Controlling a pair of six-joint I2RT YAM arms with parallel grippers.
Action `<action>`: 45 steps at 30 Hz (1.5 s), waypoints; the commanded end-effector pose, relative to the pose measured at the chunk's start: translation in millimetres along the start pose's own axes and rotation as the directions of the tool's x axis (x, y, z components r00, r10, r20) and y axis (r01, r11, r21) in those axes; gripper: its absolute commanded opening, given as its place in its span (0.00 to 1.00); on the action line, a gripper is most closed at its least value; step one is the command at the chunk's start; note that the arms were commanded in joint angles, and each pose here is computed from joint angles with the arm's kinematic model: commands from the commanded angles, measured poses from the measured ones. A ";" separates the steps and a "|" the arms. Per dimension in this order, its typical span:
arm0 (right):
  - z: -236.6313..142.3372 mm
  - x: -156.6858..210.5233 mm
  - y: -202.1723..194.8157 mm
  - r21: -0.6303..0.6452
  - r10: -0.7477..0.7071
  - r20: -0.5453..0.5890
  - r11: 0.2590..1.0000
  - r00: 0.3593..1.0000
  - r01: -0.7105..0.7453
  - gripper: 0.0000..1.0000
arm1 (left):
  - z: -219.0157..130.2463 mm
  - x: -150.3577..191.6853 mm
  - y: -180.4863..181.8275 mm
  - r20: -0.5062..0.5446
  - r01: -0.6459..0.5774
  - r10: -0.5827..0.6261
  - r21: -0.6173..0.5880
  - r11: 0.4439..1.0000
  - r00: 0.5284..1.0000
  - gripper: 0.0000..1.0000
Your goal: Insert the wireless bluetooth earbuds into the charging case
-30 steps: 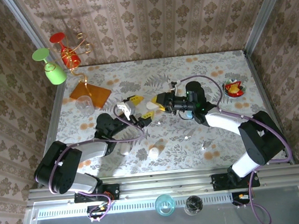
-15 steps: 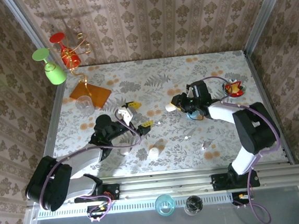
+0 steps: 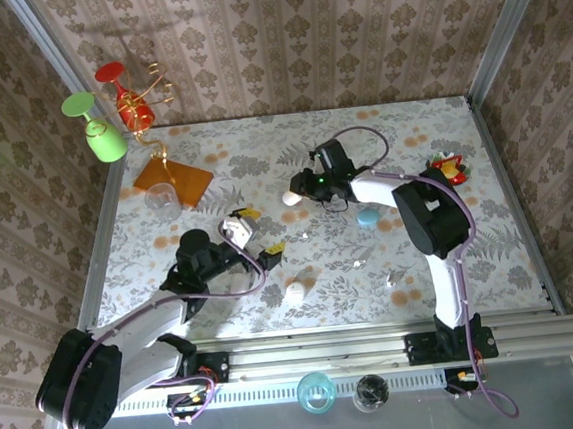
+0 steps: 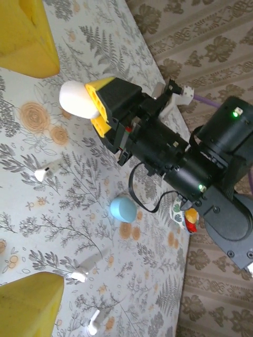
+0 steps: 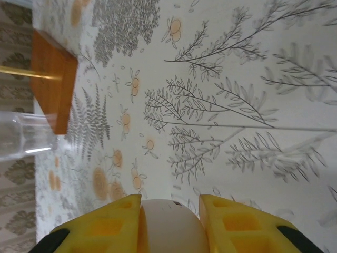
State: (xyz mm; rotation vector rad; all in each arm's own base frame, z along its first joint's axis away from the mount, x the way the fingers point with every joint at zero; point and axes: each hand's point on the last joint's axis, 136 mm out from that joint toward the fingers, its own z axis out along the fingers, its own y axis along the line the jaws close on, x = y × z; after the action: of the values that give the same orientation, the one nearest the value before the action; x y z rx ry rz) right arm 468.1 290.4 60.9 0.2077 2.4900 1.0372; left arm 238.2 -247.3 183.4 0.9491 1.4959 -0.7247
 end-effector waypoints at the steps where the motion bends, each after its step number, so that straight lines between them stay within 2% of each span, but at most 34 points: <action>1: 15.6 3.0 -6.5 0.049 -0.051 -0.044 0.997 0.998 0.054 0.16 | -3.1 4.5 1.7 -0.024 -0.004 0.003 -0.031 1.000 1.000 0.95; 4: 19.8 0.4 -7.1 0.059 -0.064 -0.053 0.996 0.997 0.067 0.21 | -3.1 10.6 5.0 -0.064 0.004 -0.008 -0.054 0.999 0.998 0.94; 9: 12.3 -5.8 -0.5 0.077 -0.136 -0.060 0.987 0.989 0.141 0.46 | 3.6 26.6 6.9 -0.184 0.009 -0.025 -0.086 0.996 0.983 0.95; 14: -17.2 -18.1 12.6 0.109 -0.221 -0.018 0.969 0.975 0.222 0.59 | 5.7 42.7 24.5 -0.285 0.076 -0.137 -0.216 0.973 0.949 0.95; 18: -49.6 -21.3 22.3 0.125 -0.282 0.032 0.953 0.959 0.276 0.62 | 1.1 60.4 36.3 -0.378 0.091 -0.216 -0.321 0.943 0.900 0.97; 22: -82.5 -13.9 24.1 0.141 -0.314 0.077 0.943 0.946 0.301 0.63 | -10.6 81.9 44.8 -0.514 0.068 -0.299 -0.420 0.905 0.804 1.00; 24: -96.8 -8.3 20.7 0.148 -0.311 0.095 0.944 0.946 0.296 0.63 | -15.5 86.6 46.3 -0.545 0.070 -0.341 -0.457 0.887 0.766 1.00; 28: -118.2 5.1 10.0 0.162 -0.298 0.118 0.947 0.947 0.277 0.63 | -26.5 90.8 51.2 -0.504 0.121 -0.450 -0.556 0.822 0.737 1.00; 31: -127.9 17.6 1.8 0.167 -0.281 0.118 0.951 0.953 0.260 0.63 | -41.6 101.8 49.6 -0.462 0.178 -0.558 -0.638 0.749 0.689 1.00; 34: -133.9 26.9 -0.8 0.151 -0.265 0.123 0.958 0.957 0.245 0.63 | -51.4 110.2 39.1 -0.498 0.181 -0.565 -0.623 0.761 0.658 1.00; 37: -135.8 33.5 -3.7 0.145 -0.260 0.119 0.959 0.958 0.243 0.63 | -68.8 120.0 36.1 -0.493 0.177 -0.610 -0.670 0.721 0.620 1.00; 40: -134.4 35.6 -7.3 0.152 -0.259 0.109 0.958 0.960 0.242 0.63 | -78.6 131.2 29.7 -0.519 0.168 -0.620 -0.672 0.722 0.588 1.00; 42: -132.4 36.3 -8.6 0.153 -0.256 0.104 0.959 0.961 0.239 0.63 | -88.2 138.9 29.5 -0.514 0.155 -0.654 -0.708 0.689 0.555 1.00; 45: -129.3 35.2 -9.5 0.156 -0.252 0.098 0.959 0.963 0.235 0.63 | -92.7 146.9 22.1 -0.521 0.173 -0.689 -0.720 0.672 0.504 0.97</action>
State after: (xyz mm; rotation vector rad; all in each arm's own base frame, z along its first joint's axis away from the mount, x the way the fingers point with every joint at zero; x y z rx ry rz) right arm 373.9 212.3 116.8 -0.0177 2.4357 0.7221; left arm 226.6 -145.5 66.9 0.3768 2.5429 -0.1515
